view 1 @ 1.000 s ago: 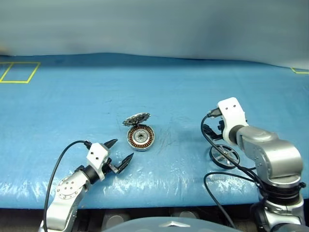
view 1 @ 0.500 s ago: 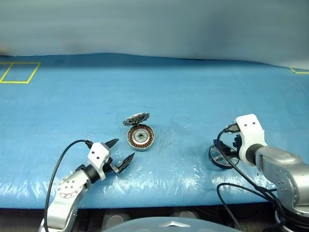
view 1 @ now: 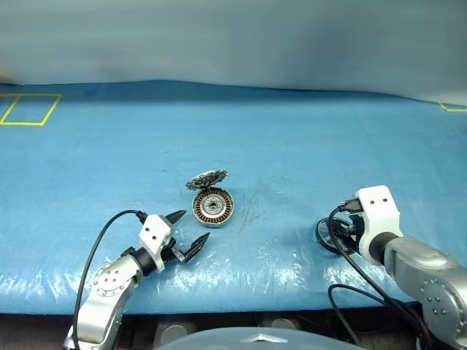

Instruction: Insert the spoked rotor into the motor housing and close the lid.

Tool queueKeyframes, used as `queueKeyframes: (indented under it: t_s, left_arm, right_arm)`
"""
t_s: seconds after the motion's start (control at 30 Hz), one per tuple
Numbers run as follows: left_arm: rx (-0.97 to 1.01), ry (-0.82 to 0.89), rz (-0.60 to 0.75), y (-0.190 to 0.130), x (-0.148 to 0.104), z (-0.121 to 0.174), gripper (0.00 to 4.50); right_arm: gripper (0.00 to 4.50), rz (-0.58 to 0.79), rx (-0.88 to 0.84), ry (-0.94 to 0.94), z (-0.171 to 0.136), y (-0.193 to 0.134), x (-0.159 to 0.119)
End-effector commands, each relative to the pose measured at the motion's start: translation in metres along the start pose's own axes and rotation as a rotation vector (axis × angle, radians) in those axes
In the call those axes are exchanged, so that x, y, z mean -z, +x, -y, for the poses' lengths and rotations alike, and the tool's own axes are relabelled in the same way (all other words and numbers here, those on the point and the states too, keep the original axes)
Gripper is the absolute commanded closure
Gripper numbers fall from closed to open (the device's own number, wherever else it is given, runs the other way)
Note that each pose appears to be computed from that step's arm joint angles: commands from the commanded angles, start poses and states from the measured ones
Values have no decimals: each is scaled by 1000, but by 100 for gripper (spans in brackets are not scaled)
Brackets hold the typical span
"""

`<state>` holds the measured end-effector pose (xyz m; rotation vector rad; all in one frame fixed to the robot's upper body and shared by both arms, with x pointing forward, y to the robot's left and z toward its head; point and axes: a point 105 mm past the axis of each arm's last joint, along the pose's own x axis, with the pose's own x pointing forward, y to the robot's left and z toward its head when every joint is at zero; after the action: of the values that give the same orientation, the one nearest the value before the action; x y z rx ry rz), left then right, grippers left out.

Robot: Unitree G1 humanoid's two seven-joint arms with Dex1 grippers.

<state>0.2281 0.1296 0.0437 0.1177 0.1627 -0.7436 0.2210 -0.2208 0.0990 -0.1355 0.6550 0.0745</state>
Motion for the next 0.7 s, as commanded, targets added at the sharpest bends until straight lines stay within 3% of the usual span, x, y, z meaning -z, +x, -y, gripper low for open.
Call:
queueKeyframes:
  t_s: [0.03, 0.7]
  left_arm:
    - [7, -3, 14, 2, -3, 1, 0]
    - [1, -7, 16, 1, -3, 1, 0]
  right_arm:
    - [160, 14, 10, -4, -3, -6, 1]
    - [160, -142, 34, 85, -8, -1, 42]
